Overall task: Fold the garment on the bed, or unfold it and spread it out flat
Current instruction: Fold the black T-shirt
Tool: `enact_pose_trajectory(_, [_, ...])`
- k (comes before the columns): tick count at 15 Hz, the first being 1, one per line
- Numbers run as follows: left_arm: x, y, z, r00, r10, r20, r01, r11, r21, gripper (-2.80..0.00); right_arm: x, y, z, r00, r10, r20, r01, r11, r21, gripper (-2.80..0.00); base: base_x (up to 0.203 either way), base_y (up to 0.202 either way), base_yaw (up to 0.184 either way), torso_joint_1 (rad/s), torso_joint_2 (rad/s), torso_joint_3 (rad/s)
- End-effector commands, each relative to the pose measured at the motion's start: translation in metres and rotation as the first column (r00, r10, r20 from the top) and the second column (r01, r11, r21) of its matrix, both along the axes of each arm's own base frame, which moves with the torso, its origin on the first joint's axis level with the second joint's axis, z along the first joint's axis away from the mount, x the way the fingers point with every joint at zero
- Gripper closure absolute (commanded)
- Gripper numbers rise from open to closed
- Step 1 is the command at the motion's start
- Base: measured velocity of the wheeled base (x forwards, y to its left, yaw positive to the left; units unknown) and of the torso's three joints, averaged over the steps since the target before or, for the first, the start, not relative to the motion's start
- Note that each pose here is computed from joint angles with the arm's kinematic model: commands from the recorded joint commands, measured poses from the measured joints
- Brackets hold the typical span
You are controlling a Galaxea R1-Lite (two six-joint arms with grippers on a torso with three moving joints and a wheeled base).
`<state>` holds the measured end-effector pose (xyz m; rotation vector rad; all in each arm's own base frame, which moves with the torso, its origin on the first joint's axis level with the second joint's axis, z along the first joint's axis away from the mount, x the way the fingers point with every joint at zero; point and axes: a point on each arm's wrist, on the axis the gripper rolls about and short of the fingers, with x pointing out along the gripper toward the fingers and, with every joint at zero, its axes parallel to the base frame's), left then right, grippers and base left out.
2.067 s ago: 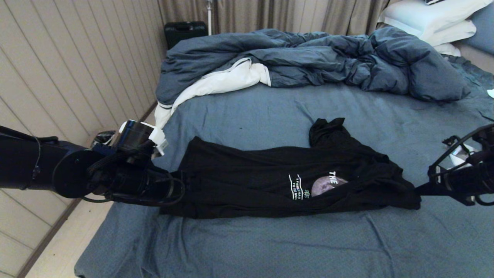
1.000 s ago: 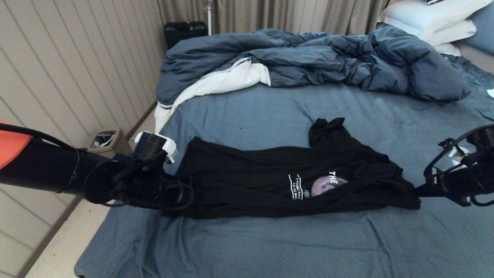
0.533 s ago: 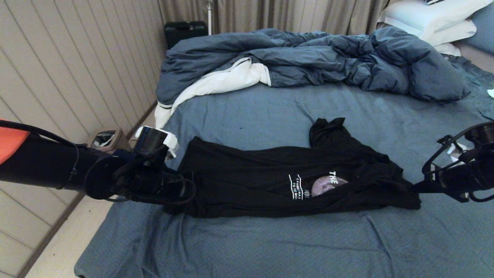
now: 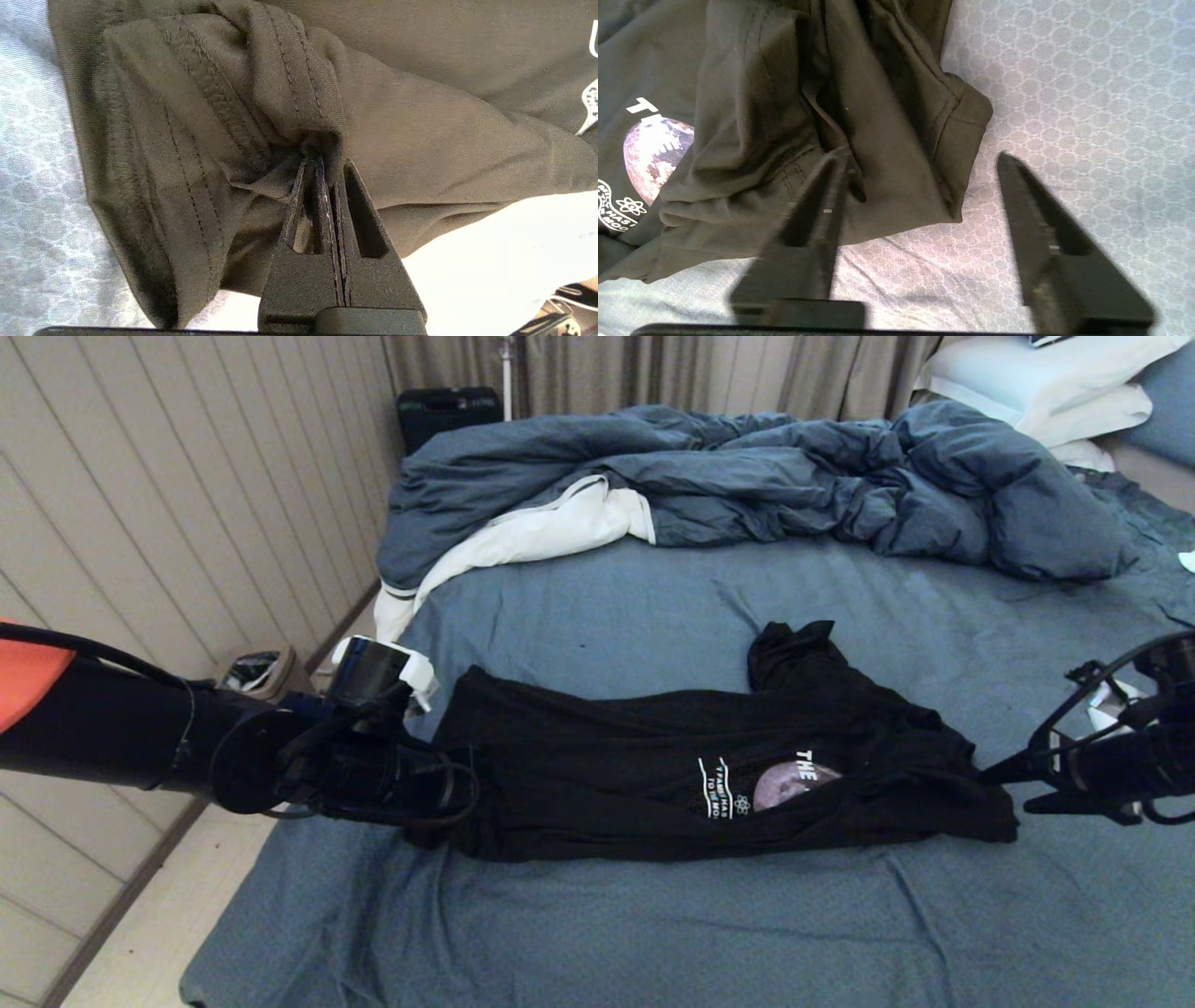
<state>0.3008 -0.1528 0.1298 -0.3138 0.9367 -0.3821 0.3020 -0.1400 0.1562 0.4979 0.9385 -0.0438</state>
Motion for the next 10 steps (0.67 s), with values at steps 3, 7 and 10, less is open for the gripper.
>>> enact_pose_trajectory(3, [0.001,-0.001,-0.001,1.0,0.001,-0.005,-0.001,1.0,-0.002,0.0,0.008,-0.002,-0.017,0.999,0.007,-0.042,-0.006,1.0,0.027,-2.8,0.0,0.0,0.0,0.0,0.0,0.0])
enact_pose_trajectory(7, [0.003,-0.002,-0.002,1.0,0.0,-0.005,0.0,1.0,-0.001,0.0,0.013,0.0,-0.02,0.999,0.015,-0.049,-0.014,0.999,0.031,-2.8,0.0,0.0,0.0,0.0,0.0,0.0])
enact_pose_trajectory(10, [0.009,-0.005,-0.006,1.0,0.001,-0.01,-0.001,1.0,0.0,0.0,0.019,0.003,-0.022,0.998,0.024,-0.051,-0.022,0.999,0.036,-2.8,0.0,0.0,0.0,0.0,0.0,0.0])
